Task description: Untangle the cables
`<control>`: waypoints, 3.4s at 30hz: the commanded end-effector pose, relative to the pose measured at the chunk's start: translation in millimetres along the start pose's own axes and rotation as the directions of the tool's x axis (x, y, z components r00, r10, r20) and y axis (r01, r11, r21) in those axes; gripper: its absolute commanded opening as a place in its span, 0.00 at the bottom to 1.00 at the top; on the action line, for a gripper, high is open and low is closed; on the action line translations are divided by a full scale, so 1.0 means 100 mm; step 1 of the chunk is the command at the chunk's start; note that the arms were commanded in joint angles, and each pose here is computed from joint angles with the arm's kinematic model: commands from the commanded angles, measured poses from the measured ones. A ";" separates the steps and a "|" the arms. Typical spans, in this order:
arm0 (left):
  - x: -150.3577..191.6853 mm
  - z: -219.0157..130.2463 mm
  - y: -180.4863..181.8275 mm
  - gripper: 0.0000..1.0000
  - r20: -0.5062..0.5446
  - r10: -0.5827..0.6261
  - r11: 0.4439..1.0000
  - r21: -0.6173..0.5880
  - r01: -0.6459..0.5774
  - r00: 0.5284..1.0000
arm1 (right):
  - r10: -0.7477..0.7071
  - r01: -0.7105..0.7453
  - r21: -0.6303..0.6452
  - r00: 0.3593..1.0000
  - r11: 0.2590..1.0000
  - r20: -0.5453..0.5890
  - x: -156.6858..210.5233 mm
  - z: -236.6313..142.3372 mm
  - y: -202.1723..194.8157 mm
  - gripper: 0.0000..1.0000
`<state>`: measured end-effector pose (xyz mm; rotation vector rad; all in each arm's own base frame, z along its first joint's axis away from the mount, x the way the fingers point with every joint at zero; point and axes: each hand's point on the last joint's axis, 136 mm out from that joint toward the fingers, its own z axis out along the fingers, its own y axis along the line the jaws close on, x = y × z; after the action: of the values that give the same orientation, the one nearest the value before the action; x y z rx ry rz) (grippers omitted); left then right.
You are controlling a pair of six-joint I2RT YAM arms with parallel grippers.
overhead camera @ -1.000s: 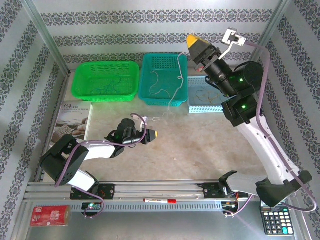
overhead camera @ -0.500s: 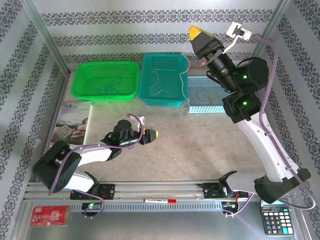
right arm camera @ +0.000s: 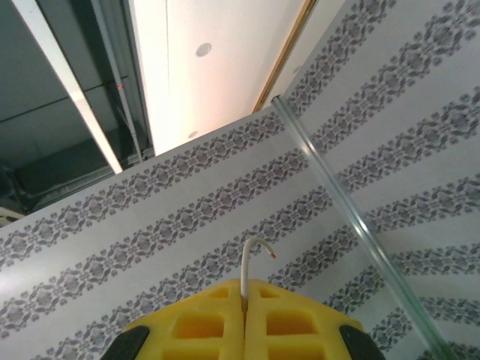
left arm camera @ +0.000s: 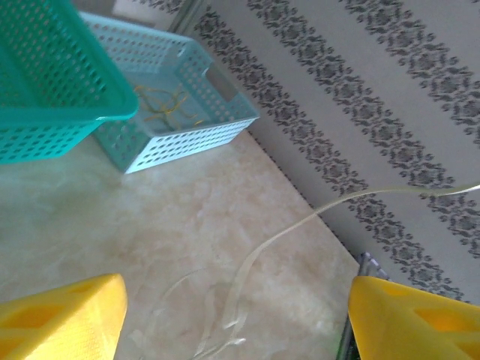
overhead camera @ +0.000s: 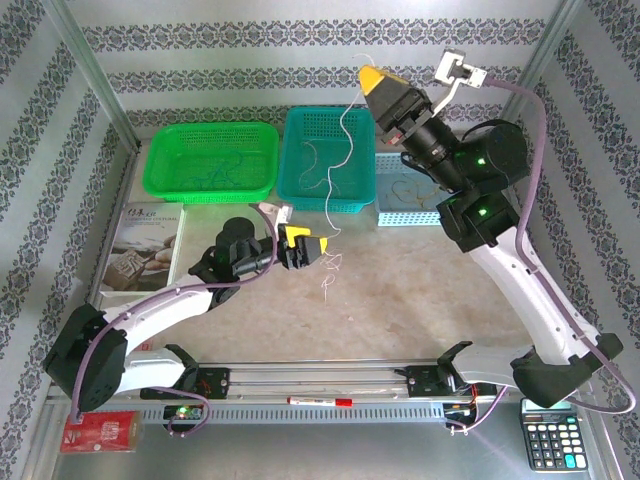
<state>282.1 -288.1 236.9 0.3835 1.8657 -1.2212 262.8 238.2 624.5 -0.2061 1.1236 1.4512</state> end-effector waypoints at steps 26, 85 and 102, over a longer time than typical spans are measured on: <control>0.83 0.60 0.41 0.27 -0.151 -0.125 0.990 0.041 0.132 0.981 | -0.049 0.065 -0.199 0.995 0.978 0.085 -0.40 0.20 0.76 0.00; -0.11 0.24 0.17 0.81 0.170 0.192 0.976 -0.132 -0.171 0.967 | 0.040 -0.049 -0.315 0.999 0.948 -0.033 0.04 0.44 1.04 0.00; 0.44 0.33 0.55 0.09 0.113 0.049 0.990 -0.140 -0.033 0.992 | -0.048 0.072 -0.273 0.995 0.959 0.092 -0.43 0.28 1.10 0.00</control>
<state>315.0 -296.7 161.5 0.2846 1.8555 -0.9994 211.5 285.7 692.3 -0.3876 0.9612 1.6120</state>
